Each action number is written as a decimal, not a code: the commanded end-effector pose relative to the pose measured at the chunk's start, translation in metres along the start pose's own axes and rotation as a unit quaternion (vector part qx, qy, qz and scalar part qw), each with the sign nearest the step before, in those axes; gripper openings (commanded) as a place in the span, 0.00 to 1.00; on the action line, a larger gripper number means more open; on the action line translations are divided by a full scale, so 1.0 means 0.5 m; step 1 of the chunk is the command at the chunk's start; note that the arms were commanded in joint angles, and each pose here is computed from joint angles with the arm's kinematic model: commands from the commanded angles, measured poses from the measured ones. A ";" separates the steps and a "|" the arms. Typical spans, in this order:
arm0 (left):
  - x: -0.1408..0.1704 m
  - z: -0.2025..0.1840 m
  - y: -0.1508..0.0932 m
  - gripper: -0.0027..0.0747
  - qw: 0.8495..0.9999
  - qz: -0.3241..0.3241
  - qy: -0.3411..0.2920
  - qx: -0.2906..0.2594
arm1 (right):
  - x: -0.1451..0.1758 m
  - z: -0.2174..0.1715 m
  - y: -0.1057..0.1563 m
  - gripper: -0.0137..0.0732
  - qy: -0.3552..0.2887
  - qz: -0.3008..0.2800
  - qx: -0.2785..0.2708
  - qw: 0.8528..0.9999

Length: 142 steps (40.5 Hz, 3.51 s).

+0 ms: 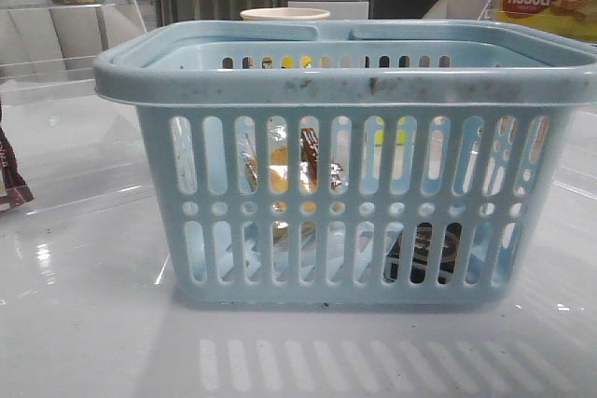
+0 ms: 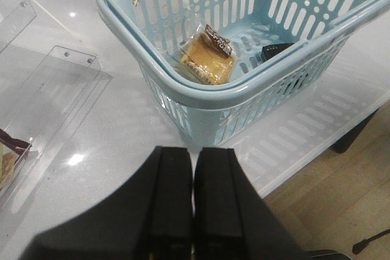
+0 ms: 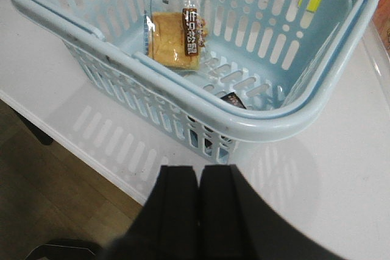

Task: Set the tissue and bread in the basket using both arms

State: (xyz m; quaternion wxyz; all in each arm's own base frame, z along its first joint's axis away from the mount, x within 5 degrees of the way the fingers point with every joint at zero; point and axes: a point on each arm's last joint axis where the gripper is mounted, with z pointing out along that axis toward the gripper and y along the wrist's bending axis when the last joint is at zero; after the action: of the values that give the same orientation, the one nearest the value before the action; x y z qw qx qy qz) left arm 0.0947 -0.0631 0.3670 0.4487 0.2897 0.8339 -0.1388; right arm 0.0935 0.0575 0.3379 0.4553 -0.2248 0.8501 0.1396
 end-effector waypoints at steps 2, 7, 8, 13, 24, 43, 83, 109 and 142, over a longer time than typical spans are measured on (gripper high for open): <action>-0.024 -0.008 0.009 0.16 0.998 -0.035 -0.044 -0.023 | -0.026 -0.012 0.001 0.22 -0.047 -0.002 -0.001 0.999; -0.024 -0.008 0.010 0.16 0.998 -0.034 -0.042 -0.027 | -0.027 -0.012 0.001 0.22 -0.048 -0.002 -0.001 0.999; -0.024 -0.008 0.010 0.16 0.998 -0.034 -0.042 -0.027 | -0.027 -0.012 0.001 0.22 -0.048 -0.002 -0.001 0.999; -0.023 -0.007 0.009 0.16 0.998 -0.036 -0.039 -0.024 | -0.026 -0.012 0.001 0.22 -0.048 -0.001 -0.002 0.999; -0.023 -0.007 0.009 0.16 0.998 -0.036 -0.039 -0.024 | -0.026 -0.012 0.001 0.22 -0.048 -0.001 -0.002 0.999; 0.111 -0.035 0.045 0.16 0.955 -0.061 -0.208 -0.201 | -0.026 -0.012 0.001 0.22 -0.048 -0.001 -0.002 0.999; 0.333 0.056 0.041 0.16 0.891 -0.054 -0.325 -0.312 | -0.026 -0.012 0.001 0.22 -0.048 -0.002 -0.002 0.999; 0.333 0.056 0.041 0.16 0.889 -0.073 -0.332 -0.306 | -0.026 -0.012 0.001 0.22 -0.048 -0.002 -0.002 0.999; 0.333 0.056 0.041 0.16 0.889 -0.073 -0.331 -0.307 | 0.073 -0.019 -0.057 0.22 -0.210 0.045 0.146 0.966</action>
State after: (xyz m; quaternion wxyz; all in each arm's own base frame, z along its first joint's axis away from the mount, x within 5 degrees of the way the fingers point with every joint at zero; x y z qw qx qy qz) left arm 0.0563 -0.0010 0.2066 0.7191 0.0208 0.6945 0.0099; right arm 0.0863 0.0294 0.3079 0.5497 -0.1231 0.8202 0.0998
